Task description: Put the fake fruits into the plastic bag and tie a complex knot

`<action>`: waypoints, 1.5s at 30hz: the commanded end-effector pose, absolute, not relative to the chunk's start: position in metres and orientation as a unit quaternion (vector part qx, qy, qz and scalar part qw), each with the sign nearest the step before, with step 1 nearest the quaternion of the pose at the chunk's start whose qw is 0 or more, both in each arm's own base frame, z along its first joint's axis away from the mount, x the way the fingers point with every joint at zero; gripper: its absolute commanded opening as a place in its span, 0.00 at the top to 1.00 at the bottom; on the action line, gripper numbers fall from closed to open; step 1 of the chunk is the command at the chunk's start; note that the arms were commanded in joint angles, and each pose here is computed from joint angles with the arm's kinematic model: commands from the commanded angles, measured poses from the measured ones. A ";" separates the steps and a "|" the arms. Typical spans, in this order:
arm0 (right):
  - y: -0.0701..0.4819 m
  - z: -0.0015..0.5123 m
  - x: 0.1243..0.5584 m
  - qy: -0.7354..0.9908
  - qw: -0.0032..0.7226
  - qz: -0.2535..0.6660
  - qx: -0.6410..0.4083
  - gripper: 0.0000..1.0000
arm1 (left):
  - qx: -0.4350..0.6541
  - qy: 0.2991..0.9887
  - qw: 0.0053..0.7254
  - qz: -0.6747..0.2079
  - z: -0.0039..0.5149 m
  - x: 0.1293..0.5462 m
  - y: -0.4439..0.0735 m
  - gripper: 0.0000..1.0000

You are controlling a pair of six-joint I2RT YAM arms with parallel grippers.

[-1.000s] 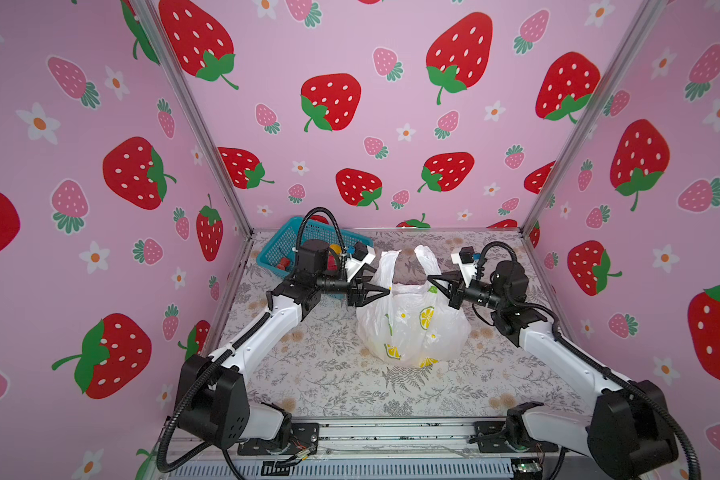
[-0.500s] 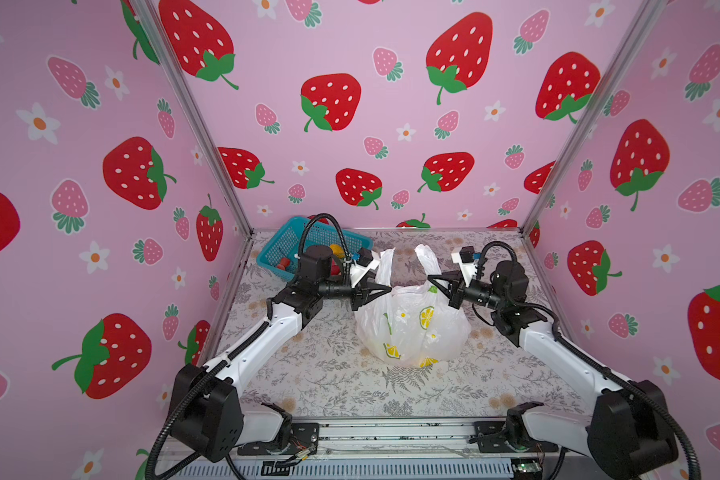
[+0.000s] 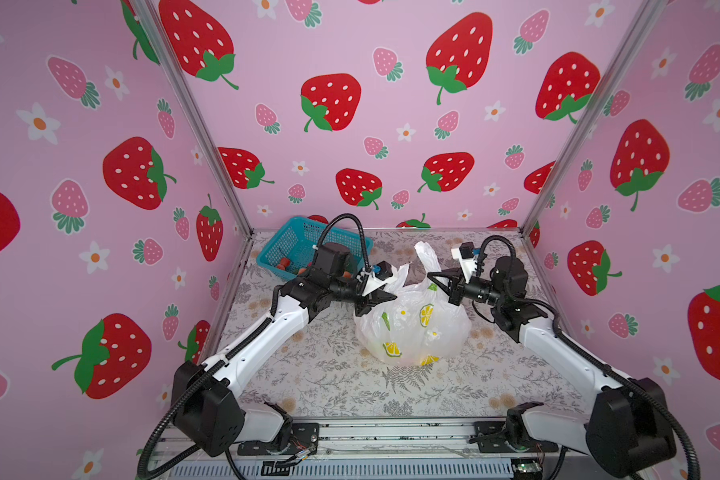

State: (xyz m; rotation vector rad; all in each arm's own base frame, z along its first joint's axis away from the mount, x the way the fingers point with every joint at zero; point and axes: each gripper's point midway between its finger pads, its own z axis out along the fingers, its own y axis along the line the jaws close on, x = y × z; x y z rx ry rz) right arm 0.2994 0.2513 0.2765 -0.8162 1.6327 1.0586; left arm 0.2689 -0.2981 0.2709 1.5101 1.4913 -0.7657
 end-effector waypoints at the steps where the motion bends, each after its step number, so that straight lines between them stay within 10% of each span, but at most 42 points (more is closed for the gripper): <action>1: 0.252 0.281 0.301 0.673 0.486 0.445 -0.337 1.00 | 0.660 0.593 0.381 -0.260 0.253 0.263 -0.299 0.85; 13: 0.249 0.279 0.299 0.676 0.493 0.433 -0.335 1.00 | 0.594 0.563 0.450 -0.358 0.293 0.258 -0.289 0.41; 20: 0.250 0.278 0.301 0.676 0.490 0.436 -0.335 1.00 | 0.552 0.566 0.476 -0.384 0.302 0.264 -0.277 0.31; 26: 0.251 0.278 0.302 0.675 0.491 0.438 -0.335 1.00 | 0.527 0.561 0.504 -0.391 0.300 0.272 -0.279 0.34; 35: 0.250 0.277 0.304 0.677 0.493 0.433 -0.334 1.00 | 0.529 0.557 0.529 -0.359 0.299 0.274 -0.274 0.78; 45: 0.250 0.275 0.303 0.677 0.490 0.436 -0.334 1.00 | 0.523 0.554 0.530 -0.372 0.300 0.271 -0.274 0.54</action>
